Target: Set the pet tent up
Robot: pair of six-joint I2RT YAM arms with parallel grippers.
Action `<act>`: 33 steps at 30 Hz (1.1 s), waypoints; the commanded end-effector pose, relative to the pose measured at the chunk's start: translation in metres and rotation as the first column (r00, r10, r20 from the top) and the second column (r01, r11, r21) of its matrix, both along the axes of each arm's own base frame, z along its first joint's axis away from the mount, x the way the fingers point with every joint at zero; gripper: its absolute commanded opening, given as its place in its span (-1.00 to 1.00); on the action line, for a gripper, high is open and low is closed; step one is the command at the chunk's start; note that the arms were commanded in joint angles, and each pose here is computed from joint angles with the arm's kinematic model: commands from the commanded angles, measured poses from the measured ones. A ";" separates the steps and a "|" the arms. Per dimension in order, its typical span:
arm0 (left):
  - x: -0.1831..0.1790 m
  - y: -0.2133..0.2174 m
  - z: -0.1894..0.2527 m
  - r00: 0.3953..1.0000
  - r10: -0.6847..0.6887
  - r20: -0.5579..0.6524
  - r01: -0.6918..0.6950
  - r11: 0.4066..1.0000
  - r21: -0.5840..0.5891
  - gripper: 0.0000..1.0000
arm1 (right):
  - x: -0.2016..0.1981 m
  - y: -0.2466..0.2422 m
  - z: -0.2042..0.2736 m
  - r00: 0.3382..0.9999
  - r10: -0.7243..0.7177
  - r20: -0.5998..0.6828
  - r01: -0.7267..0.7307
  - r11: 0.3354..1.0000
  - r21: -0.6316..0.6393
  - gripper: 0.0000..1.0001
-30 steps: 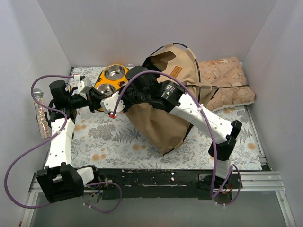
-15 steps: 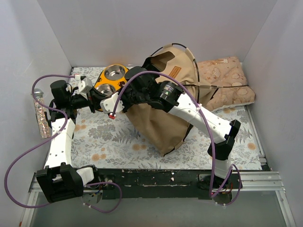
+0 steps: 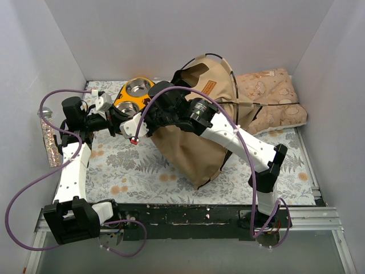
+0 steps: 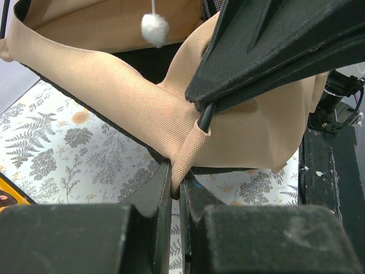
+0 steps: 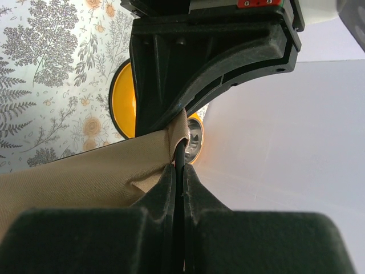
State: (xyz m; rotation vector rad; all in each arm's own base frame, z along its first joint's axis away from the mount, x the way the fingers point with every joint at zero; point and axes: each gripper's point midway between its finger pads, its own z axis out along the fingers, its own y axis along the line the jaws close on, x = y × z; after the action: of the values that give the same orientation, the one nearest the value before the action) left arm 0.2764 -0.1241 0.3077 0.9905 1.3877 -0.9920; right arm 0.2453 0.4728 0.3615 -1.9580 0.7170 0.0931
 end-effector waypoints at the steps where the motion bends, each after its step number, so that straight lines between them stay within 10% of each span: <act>1: -0.030 -0.010 0.021 0.993 -0.110 0.052 0.111 0.994 -0.020 -1.00 | 0.012 -0.004 -0.031 0.999 -0.029 -0.022 0.027 0.996 -0.089 -0.97; 27: -0.043 -0.016 -0.030 0.996 -0.030 -0.090 0.034 0.999 0.039 -0.64 | -0.025 0.003 -0.106 0.967 0.125 -0.223 -0.164 0.972 -0.167 -0.97; 33: -0.042 -0.017 -0.040 0.992 -0.054 -0.112 0.057 0.998 0.025 -1.00 | -0.024 -0.007 -0.106 0.967 0.084 -0.242 -0.132 0.973 -0.189 -0.72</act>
State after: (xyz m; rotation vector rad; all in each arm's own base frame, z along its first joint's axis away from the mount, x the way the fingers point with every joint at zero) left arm 0.2505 -0.1254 0.2343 0.9095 1.6859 -1.0081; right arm 0.2312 0.4857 0.2841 -2.1111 0.6970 0.2785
